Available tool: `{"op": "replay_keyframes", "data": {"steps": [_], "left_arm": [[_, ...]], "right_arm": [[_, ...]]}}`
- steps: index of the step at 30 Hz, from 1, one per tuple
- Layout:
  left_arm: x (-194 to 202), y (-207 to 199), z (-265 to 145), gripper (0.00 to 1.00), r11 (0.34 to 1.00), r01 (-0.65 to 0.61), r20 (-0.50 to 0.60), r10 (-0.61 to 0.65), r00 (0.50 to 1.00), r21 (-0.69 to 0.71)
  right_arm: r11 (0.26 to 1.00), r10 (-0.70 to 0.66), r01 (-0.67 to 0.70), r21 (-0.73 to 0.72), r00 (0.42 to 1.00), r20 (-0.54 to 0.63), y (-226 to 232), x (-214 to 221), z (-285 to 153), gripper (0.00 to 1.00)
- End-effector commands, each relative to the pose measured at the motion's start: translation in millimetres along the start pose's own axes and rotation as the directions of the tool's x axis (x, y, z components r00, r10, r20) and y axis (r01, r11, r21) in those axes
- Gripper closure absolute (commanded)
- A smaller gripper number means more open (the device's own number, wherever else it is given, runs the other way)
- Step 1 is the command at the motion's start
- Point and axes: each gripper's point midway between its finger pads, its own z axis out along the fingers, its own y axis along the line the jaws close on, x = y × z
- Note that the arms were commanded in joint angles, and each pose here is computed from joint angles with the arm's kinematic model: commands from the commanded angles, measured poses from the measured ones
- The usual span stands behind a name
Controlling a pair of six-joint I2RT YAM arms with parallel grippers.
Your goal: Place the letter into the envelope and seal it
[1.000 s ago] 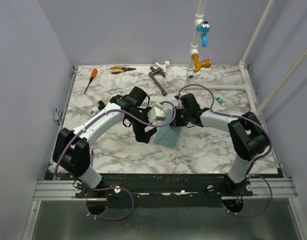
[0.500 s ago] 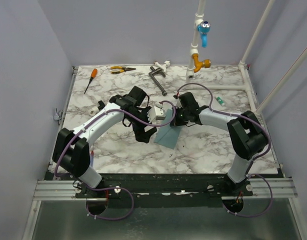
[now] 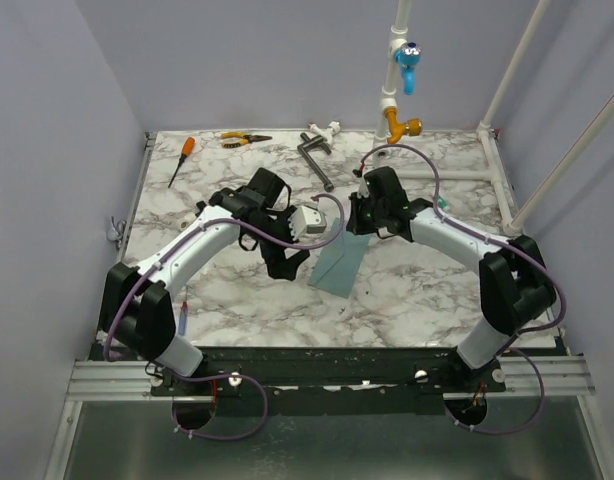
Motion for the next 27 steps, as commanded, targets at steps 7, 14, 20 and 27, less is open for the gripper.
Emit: {"op": "replay_keyframes", "data": {"steps": [7,14,20,27], "left_arm": [[-1,15,-37,0.04,0.992,0.060,0.126,-0.045,0.991,-0.115],[13,29,-57,0.01,0.970,0.148,0.209,-0.107,0.972,-0.194],[26,39,-69,0.01,0.943,0.182,0.236,-0.117,0.965,-0.279],[33,42,-72,0.01,0.931,0.192,0.235,-0.120,0.965,-0.311]], "right_arm": [[0.907,-0.013,-0.004,0.421,0.999,0.037,-125,-15,-51,0.49],[0.777,0.049,-0.077,0.624,0.997,0.063,-222,-21,-73,0.15],[0.769,0.032,-0.050,0.637,0.999,0.039,-287,-43,-59,0.14],[0.749,0.050,0.067,0.660,0.987,-0.156,-343,-34,-34,0.16]]}}
